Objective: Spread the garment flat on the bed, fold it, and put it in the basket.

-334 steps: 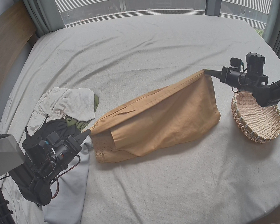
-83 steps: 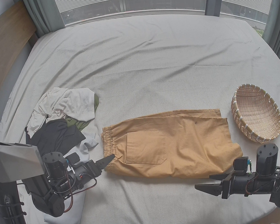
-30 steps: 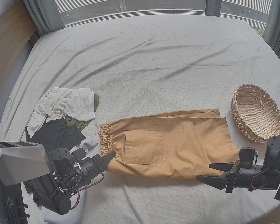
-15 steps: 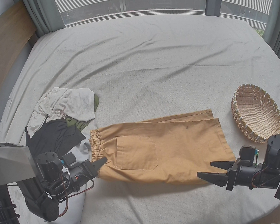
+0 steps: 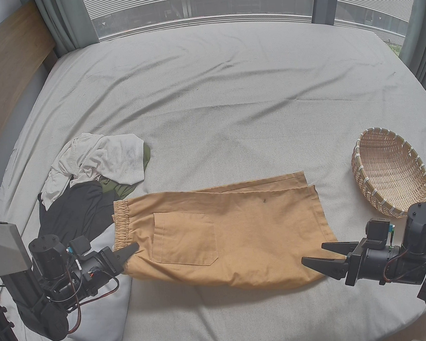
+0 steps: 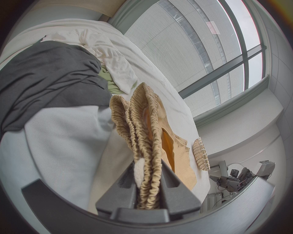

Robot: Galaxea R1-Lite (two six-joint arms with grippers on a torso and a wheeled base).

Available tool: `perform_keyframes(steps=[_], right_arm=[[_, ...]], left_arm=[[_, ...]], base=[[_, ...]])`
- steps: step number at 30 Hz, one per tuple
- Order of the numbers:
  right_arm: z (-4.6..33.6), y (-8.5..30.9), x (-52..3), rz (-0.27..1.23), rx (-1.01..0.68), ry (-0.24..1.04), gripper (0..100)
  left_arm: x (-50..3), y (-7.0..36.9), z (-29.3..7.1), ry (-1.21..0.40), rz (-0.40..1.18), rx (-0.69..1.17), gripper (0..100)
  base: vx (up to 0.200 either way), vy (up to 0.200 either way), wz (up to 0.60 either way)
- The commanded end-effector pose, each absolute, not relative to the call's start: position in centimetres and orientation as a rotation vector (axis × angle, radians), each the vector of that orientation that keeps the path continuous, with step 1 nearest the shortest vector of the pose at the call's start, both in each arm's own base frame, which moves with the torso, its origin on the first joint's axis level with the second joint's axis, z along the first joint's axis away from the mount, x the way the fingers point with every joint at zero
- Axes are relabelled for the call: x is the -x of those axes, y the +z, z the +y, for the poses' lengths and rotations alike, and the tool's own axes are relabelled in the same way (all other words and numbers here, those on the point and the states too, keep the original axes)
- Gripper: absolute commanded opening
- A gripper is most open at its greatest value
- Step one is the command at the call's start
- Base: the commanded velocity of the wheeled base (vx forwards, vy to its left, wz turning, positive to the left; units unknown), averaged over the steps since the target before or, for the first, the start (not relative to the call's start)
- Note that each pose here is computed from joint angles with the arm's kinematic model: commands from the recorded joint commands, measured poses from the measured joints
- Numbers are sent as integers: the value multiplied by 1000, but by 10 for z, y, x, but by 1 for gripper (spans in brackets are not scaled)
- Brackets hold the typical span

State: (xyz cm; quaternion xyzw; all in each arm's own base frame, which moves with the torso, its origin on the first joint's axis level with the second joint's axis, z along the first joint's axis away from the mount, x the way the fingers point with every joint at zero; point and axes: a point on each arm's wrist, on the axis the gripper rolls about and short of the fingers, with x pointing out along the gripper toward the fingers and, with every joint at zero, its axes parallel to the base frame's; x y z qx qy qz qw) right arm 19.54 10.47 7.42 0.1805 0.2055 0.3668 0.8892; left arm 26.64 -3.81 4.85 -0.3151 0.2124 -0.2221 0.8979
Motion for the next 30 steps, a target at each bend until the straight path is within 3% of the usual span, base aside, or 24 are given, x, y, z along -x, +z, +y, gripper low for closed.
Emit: perform_keyframes(steps=[1,16,30], right_arm=[[102,74,-197,427,-379,755,100],[102,75,-198,419,-380,757,100],[98,77,-202,400,-384,738,100]], left_arm=[[-262,51,-28,-434,432,658,0],[-258,48,-13,-432,438,639,0],[-272,59,-48,-566,398,603,0]], base=[[0,0,0],[0,0,0],[0,0,0]])
